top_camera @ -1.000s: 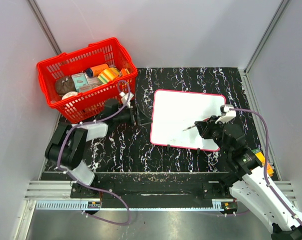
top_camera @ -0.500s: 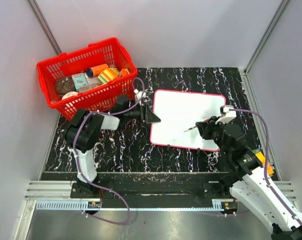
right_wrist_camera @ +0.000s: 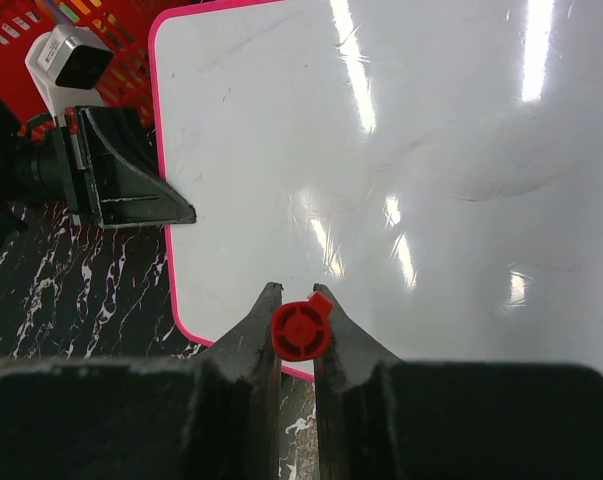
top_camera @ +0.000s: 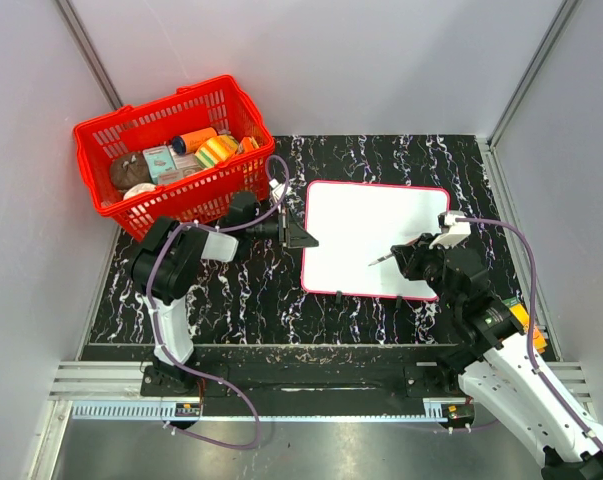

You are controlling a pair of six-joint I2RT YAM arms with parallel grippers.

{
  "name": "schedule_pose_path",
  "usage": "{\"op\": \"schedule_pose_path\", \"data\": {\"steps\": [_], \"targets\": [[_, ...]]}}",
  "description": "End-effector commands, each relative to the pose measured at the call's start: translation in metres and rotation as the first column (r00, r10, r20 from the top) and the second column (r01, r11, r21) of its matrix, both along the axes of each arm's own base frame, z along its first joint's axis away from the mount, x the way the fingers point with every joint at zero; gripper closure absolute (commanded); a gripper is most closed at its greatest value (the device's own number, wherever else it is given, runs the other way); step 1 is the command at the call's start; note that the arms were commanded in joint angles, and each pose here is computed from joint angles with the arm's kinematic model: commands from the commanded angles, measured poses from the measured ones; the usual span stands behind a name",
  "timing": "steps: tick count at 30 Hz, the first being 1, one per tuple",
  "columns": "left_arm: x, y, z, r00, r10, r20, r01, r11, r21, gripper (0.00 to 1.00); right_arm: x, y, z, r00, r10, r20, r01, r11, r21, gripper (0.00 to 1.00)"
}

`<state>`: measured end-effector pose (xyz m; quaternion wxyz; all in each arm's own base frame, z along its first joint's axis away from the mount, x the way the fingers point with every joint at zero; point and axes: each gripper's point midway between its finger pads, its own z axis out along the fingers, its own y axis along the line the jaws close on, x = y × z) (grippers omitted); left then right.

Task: Write a sentence on the whiteboard
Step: Hold the whiteboard on the whiteboard stand, then write on the whiteboard with the whiteboard.

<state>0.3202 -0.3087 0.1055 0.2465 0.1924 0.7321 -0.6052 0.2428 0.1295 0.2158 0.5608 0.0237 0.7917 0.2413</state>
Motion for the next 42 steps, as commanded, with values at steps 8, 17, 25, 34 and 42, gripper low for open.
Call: {"op": "schedule_pose_path", "data": {"steps": [8, 17, 25, 34, 42], "targets": [[-0.019, 0.004, -0.005, 0.999, -0.029, 0.04, 0.028, 0.999, 0.033, 0.98, 0.005, 0.001, 0.029, 0.997, -0.005, 0.072, 0.003, 1.0, 0.02, 1.0], [-0.031, 0.0, -0.007, 0.999, -0.022, 0.045, 0.02, 0.999, 0.039, 1.0, 0.011, 0.018, 0.031, 0.996, 0.056, 0.076, -0.059, 0.997, 0.041, 1.0], [-0.043, 0.0, -0.007, 0.999, -0.027, 0.047, 0.025, 0.999, 0.045, 1.0, 0.025, 0.036, 0.054, 0.982, 0.113, 0.153, -0.123, 0.991, 0.06, 1.0], [-0.045, 0.001, -0.005, 0.998, -0.031, 0.058, 0.028, 0.998, 0.057, 1.0, 0.051, 0.056, 0.088, 0.957, 0.134, 0.256, -0.163, 0.982, 0.097, 1.0], [-0.044, 0.003, -0.008, 0.998, -0.023, 0.057, 0.019, 0.997, 0.081, 1.0, 0.072, 0.072, 0.12, 0.934, 0.112, 0.339, -0.147, 0.986, 0.077, 1.0]]}}
